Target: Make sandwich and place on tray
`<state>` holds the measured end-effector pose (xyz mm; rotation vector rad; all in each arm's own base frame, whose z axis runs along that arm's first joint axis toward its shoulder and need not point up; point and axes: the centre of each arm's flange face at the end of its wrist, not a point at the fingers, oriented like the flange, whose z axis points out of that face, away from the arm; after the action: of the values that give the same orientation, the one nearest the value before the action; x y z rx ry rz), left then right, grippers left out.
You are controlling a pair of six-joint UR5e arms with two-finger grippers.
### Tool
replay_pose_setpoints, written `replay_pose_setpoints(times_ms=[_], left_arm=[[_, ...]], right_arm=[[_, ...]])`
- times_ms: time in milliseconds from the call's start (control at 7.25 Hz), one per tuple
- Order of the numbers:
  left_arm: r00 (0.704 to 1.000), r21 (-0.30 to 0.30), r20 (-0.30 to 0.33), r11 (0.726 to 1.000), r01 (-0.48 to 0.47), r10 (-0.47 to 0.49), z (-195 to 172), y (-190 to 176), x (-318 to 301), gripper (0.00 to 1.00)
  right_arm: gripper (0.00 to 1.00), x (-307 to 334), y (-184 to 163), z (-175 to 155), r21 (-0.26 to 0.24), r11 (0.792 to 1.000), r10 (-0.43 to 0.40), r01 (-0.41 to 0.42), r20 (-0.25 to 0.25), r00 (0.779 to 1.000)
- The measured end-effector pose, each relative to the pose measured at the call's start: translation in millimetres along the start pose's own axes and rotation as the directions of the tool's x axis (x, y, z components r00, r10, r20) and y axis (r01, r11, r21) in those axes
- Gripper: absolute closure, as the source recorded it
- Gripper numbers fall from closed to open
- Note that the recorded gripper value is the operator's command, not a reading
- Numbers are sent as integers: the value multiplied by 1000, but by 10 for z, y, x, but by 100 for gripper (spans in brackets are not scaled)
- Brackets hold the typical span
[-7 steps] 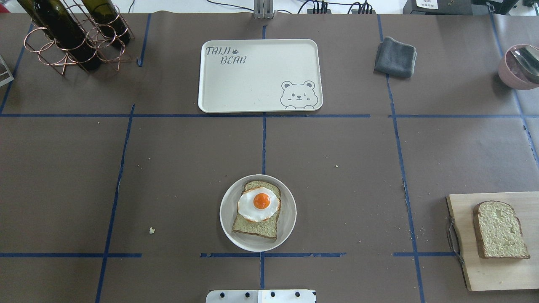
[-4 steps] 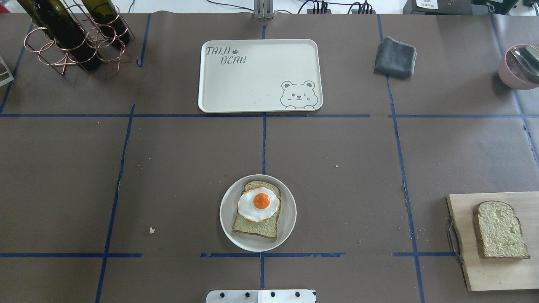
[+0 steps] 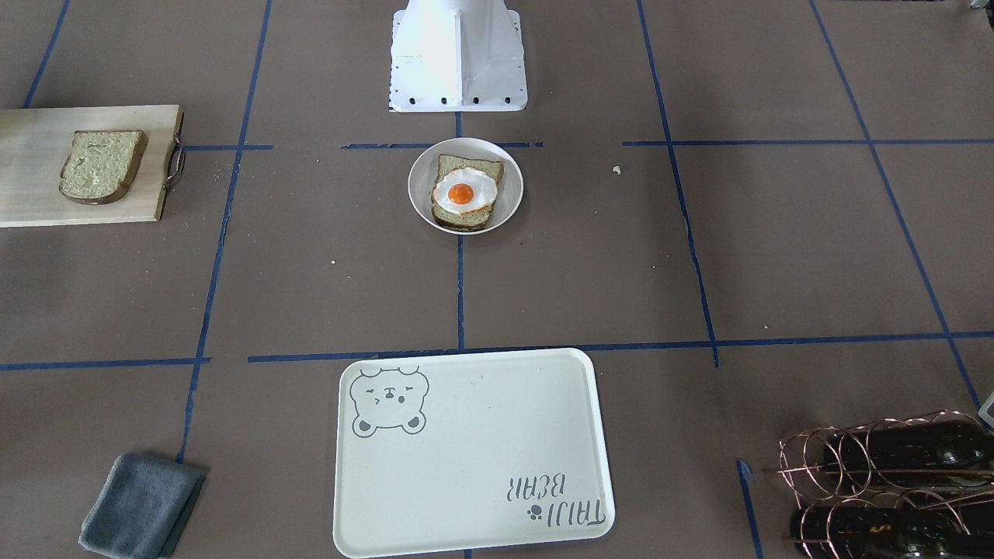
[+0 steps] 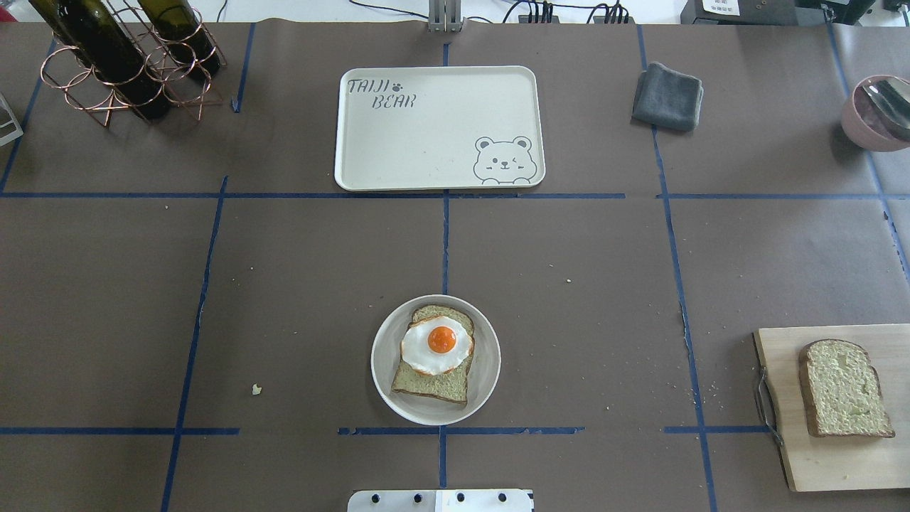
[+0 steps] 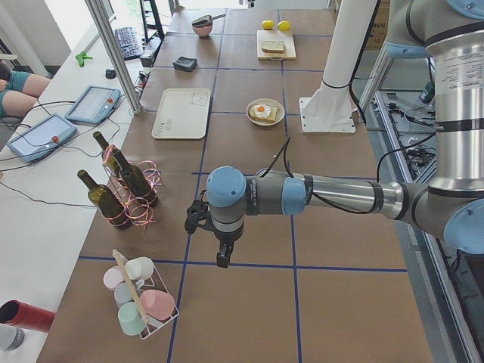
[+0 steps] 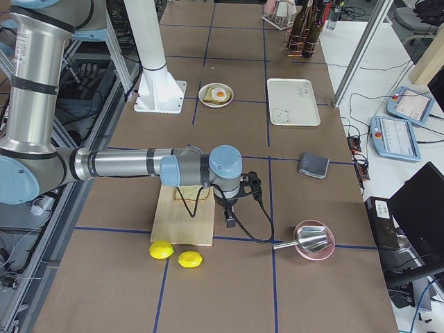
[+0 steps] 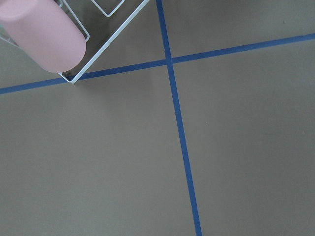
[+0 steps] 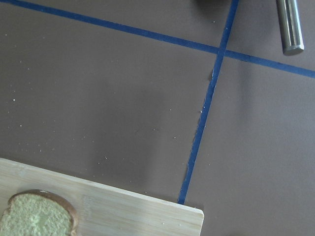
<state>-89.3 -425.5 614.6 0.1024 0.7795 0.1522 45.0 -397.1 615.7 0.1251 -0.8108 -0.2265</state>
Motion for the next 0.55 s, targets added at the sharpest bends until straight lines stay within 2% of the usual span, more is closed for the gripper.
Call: replay_pose_setpoints(times_ms=[276,552], left_arm=[[1000,-2,-1,1000,2,-2,9,3,-9,0],[1000,-1,-1,1000,1,-1,2,7,0,0]], right_arm=[[0,-46,2,37,45,998,-38,37,7,999],[0,-313,-79,210,70,997,-27,24,38,999]])
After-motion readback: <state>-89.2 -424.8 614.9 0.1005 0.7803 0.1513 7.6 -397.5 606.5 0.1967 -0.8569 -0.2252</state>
